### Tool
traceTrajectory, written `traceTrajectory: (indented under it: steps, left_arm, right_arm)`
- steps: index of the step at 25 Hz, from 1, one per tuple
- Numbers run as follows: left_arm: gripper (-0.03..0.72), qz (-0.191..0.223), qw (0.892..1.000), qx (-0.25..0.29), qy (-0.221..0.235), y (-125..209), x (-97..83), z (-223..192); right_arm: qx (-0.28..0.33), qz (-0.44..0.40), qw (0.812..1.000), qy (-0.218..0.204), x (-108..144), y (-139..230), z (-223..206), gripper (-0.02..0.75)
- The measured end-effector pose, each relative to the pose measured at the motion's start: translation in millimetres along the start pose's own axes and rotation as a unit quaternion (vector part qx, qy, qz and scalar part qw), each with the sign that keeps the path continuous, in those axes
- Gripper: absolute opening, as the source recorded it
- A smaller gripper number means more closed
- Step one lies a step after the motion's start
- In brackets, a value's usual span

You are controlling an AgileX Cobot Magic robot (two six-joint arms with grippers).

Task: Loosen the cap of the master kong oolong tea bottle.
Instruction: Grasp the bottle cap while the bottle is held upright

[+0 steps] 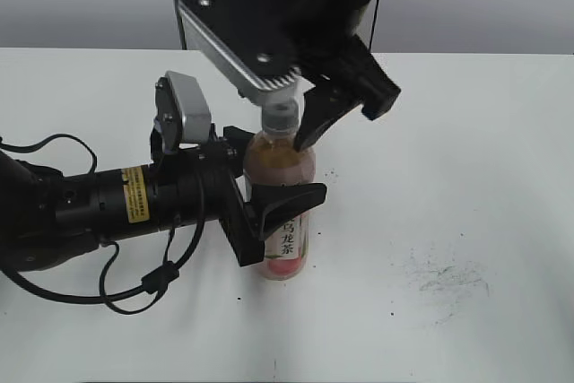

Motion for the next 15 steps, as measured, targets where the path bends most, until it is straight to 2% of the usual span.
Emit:
traceTrajectory:
  steps: [1, 3, 5, 7, 9, 11, 13, 15]
  left_arm:
    - [0.445, 0.000, 1.000, 0.000, 0.000, 0.0, 0.0, 0.0]
    - [0.445, 0.000, 1.000, 0.000, 0.000, 0.0, 0.0, 0.0]
    - [0.445, 0.000, 1.000, 0.000, 0.000, 0.0, 0.1, 0.0]
    - [0.445, 0.000, 1.000, 0.000, 0.000, 0.0, 0.1, 0.0]
    - [0.445, 0.000, 1.000, 0.000, 0.000, 0.0, 0.1, 0.0]
    - [0.445, 0.000, 1.000, 0.000, -0.001, 0.0, 0.2, 0.0]
    - [0.445, 0.001, 1.000, 0.000, -0.001, 0.0, 0.2, 0.0]
    - [0.445, 0.001, 1.000, 0.000, -0.001, -0.1, 0.4, 0.0]
  right_arm:
    - [0.000, -0.065, 0.998, 0.000, 0.0, -0.2, 0.0, 0.571]
    - [0.000, -0.190, 0.982, 0.000, 0.0, -0.2, 0.0, 0.571]
    - [0.000, -0.331, 0.944, 0.000, 0.0, -0.2, 0.0, 0.571]
    - [0.002, -0.456, 0.890, 0.001, 0.1, 0.5, 0.0, 0.571]
    - [0.011, -0.583, 0.812, 0.006, 0.5, 3.9, 0.0, 0.571]
    - [0.015, -0.676, 0.737, 0.011, 0.7, 5.8, 0.1, 0.571]
    - [0.014, -0.749, 0.662, 0.012, 0.8, 6.0, 0.1, 0.571]
    - [0.013, -0.799, 0.600, 0.013, 0.8, 6.0, 0.1, 0.563]
Point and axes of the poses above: a point on each arm's last joint axis where the gripper is mounted, z pointing back along that axis away from the gripper, x along the wrist's bending axis when the last joint is at zero, y = z × x, the point moved 7 cm from there along -z, pointing out along that axis toward the gripper, and after that the axes turned 7 degrees about -z, right-handed, at the moved point
